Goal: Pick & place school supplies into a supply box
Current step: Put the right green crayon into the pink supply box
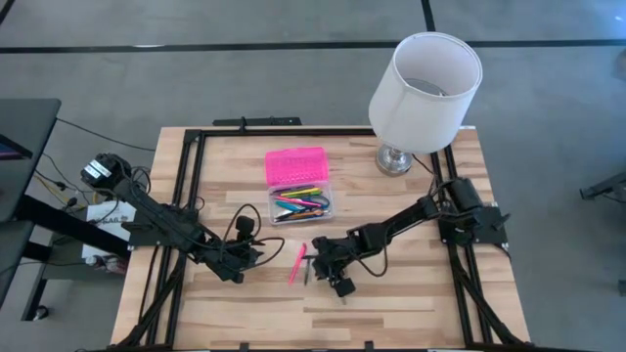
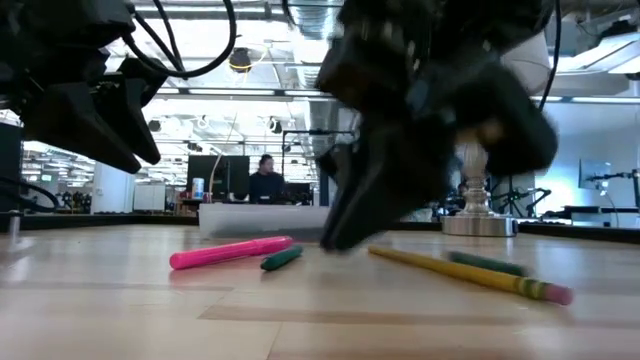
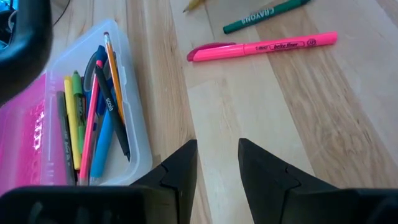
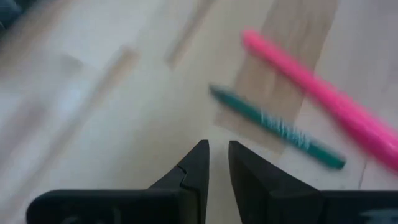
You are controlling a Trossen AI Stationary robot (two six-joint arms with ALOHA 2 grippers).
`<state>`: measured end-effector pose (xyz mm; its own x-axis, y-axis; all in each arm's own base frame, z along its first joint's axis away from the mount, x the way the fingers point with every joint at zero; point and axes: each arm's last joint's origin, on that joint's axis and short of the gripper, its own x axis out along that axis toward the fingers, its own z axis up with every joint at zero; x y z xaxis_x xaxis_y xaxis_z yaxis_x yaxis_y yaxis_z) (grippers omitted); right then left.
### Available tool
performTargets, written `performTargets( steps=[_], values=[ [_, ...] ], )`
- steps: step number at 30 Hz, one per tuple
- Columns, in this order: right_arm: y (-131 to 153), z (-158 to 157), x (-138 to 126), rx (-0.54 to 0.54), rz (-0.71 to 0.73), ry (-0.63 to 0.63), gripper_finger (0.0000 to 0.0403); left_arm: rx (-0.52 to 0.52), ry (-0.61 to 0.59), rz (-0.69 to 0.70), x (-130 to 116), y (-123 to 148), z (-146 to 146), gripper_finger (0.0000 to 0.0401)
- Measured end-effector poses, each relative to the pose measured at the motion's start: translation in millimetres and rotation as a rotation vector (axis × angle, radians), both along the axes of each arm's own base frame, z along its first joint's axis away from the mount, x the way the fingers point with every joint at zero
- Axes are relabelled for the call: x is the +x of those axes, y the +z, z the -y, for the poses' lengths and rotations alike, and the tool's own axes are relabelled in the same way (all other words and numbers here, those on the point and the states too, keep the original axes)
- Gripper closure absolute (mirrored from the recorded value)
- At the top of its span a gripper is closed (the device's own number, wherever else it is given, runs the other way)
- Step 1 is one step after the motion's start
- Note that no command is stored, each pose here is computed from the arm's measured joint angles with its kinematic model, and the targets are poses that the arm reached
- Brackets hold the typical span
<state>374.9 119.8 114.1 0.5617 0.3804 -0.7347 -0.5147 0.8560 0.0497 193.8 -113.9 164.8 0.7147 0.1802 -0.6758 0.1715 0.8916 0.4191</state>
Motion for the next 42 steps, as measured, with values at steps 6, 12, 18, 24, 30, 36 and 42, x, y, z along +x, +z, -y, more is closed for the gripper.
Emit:
performTargets(
  steps=[6,12,18,24,30,36,42],
  values=[
    [21,-8,-12,-0.037,-0.033,-0.1,0.0348,-0.002,0.006,-0.008,-1,-1,-1,0.029],
    [35,-15,-40,-0.131,-0.204,-0.273,0.0348,-0.003,0.013,-0.013,-1,-1,-1,0.029],
    [56,-14,-75,-0.08,-0.42,-0.652,0.0348,-0.005,0.016,-0.014,-1,-1,-1,0.029],
    [76,-17,-124,-0.067,-0.668,-1.13,0.0348,-0.009,0.021,-0.013,-1,-1,-1,0.0289],
    [76,-25,-160,-0.194,-0.854,-1.469,0.0348,-0.02,0.043,-0.021,-3,-2,-2,0.0289],
    [62,-32,-176,-0.19,-0.913,-1.547,0.0348,-0.006,0.047,-0.043,-9,-13,-6,0.0289],
    [55,-31,-183,-0.207,-0.961,-1.579,0.0348,0.007,0.051,-0.023,-8,-14,-7,0.0289]
  ],
)
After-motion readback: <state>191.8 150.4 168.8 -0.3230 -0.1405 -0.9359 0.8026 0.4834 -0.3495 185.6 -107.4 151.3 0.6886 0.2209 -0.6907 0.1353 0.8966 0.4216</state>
